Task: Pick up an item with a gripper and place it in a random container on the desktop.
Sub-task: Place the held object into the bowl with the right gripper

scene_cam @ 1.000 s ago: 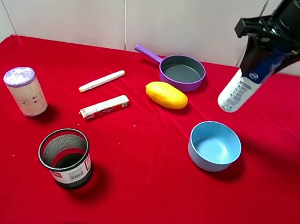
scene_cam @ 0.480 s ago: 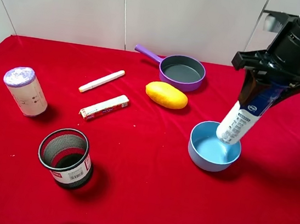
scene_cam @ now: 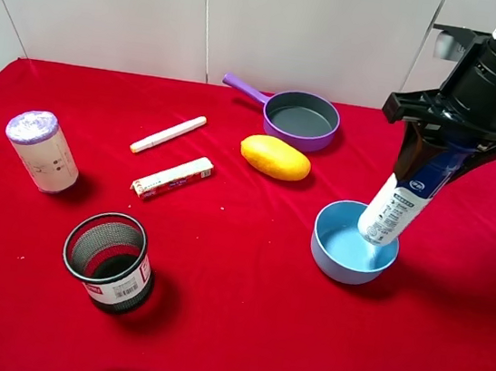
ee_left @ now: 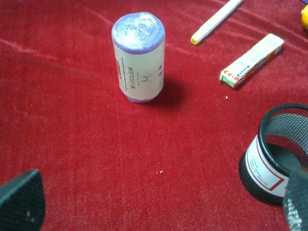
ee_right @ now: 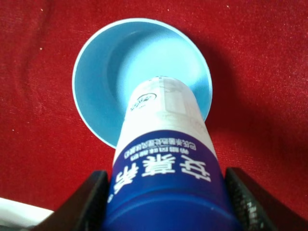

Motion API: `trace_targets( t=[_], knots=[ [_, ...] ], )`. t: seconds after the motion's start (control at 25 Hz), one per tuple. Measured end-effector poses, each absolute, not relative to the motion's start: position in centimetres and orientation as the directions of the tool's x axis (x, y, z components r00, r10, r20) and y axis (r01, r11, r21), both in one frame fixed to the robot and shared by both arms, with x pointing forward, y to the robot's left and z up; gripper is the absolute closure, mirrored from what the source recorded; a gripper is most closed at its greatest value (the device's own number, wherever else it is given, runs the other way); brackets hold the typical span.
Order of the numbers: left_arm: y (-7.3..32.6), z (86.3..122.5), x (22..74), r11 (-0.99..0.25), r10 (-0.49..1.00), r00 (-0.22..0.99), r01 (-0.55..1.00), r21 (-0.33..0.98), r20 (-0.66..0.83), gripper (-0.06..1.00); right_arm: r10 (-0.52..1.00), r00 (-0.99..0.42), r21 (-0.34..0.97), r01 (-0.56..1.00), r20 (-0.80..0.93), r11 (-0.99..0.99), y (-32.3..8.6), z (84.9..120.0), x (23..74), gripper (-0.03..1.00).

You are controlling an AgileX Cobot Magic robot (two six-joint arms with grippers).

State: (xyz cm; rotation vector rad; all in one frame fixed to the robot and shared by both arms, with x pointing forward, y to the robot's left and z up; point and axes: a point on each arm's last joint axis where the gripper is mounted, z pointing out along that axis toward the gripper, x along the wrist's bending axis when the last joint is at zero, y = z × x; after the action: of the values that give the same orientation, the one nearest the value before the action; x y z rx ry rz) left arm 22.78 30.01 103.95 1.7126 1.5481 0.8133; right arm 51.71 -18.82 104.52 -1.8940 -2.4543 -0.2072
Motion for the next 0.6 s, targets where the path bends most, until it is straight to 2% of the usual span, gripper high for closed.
trace_targets(
  t=[0.24, 0.6],
  knots=[
    [30.0, 104.0, 22.8, -0.061, 0.995, 0.097, 0.57, 0.819, 0.007, -0.04, 0.949, -0.311, 0.113, 0.946, 0.059, 0.303, -16.8, 104.1, 51.4, 0.59],
    [30.0, 104.0, 22.8, -0.061, 0.995, 0.097, 0.57, 0.819, 0.007, -0.04, 0.947, -0.321, 0.062, 0.946, 0.014, 0.32, -15.8, 101.6, 52.3, 0.59]
  ],
)
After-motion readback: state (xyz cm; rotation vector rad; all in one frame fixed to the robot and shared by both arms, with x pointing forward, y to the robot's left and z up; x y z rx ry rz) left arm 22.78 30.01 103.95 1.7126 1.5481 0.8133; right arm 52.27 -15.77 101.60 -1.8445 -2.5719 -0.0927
